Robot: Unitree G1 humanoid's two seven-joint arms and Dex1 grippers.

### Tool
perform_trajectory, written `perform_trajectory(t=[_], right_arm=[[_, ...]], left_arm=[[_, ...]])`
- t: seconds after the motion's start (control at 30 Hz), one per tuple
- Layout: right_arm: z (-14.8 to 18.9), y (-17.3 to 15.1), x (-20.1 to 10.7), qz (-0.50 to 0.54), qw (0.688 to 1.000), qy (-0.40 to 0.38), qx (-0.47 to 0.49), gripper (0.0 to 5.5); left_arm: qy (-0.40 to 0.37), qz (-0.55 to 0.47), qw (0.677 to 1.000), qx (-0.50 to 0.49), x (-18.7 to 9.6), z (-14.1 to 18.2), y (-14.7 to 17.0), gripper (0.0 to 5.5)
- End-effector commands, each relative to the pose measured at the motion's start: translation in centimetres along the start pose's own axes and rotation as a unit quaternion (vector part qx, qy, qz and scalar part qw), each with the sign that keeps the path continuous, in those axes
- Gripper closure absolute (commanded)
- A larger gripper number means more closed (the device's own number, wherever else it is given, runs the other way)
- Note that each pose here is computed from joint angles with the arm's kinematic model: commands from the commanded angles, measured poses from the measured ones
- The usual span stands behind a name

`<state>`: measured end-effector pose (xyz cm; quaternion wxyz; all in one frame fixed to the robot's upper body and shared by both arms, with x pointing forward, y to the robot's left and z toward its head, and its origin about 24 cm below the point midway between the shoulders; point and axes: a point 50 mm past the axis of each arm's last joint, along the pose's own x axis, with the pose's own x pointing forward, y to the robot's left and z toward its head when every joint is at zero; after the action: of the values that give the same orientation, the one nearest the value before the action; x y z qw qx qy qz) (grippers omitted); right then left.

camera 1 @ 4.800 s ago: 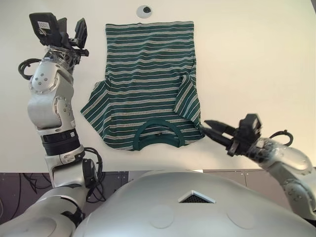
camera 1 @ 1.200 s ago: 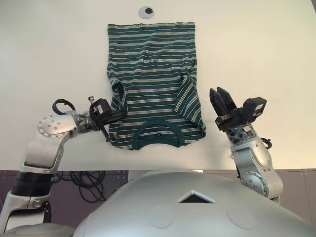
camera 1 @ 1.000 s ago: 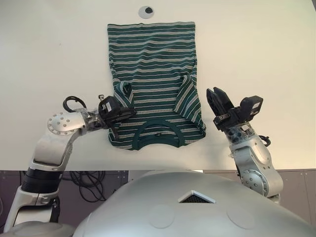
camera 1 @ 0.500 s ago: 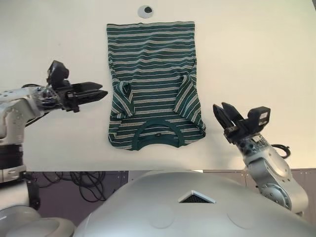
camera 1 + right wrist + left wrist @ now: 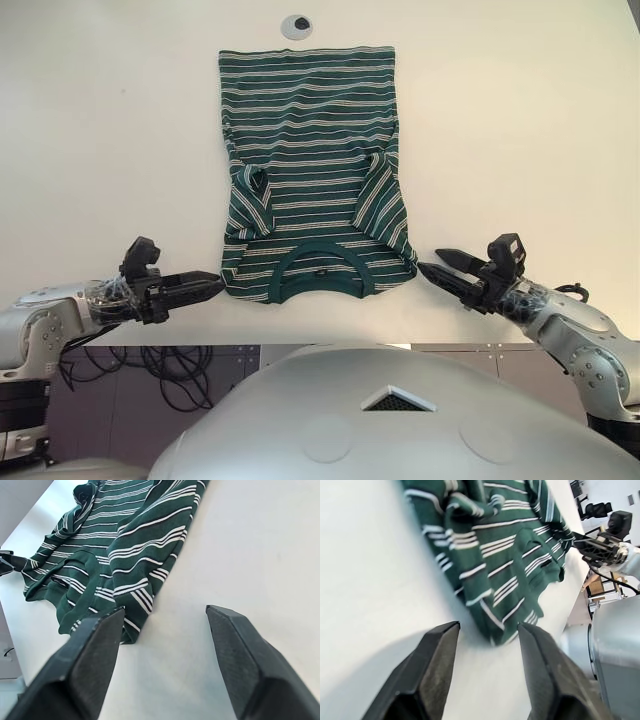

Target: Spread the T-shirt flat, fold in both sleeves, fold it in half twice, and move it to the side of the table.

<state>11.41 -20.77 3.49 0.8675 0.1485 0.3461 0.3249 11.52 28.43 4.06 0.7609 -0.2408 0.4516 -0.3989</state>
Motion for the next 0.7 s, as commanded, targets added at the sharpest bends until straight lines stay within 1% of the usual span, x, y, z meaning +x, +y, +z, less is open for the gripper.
perform_trajectory(t=[0.03, 0.17, 0.37, 0.47, 0.6, 0.67, 0.7], right_arm=[[-0.9, -0.1, 0.4, 0.008, 1.0, 0.021, 0.009, 2.53], [-1.4, 1.1, 0.5, 0.046, 0.998, 0.046, 0.011, 2.53], [-1.8, 1.2, 0.9, 0.044, 0.997, 0.054, 0.016, 2.53], [-2.3, 0.8, 1.0, 0.031, 0.997, 0.072, 0.009, 3.03], [-2.7, 0.8, 1.1, 0.028, 0.996, 0.087, 0.007, 3.67], [-2.8, 0.9, 1.2, 0.031, 0.995, 0.094, 0.003, 4.1], [-2.9, 0.9, 1.1, 0.031, 0.995, 0.096, 0.005, 4.2]], left_arm=[[0.012, 0.006, 1.0, -0.001, 1.0, -1.2, 0.0, 3.41], [0.029, 0.003, 1.0, -0.002, 1.0, -2.0, -0.1, 3.41], [0.04, 0.005, 0.999, 0.0, 1.2, -2.7, 0.3, 3.41], [0.042, 0.001, 0.999, -0.002, 1.6, -2.9, 0.4, 3.41], [0.038, -0.002, 0.999, -0.008, 2.1, -3.1, 0.6, 3.93], [0.036, -0.002, 0.999, -0.01, 2.2, -3.2, 0.7, 4.32], [0.036, -0.003, 0.999, -0.009, 2.3, -3.2, 0.7, 4.4]])
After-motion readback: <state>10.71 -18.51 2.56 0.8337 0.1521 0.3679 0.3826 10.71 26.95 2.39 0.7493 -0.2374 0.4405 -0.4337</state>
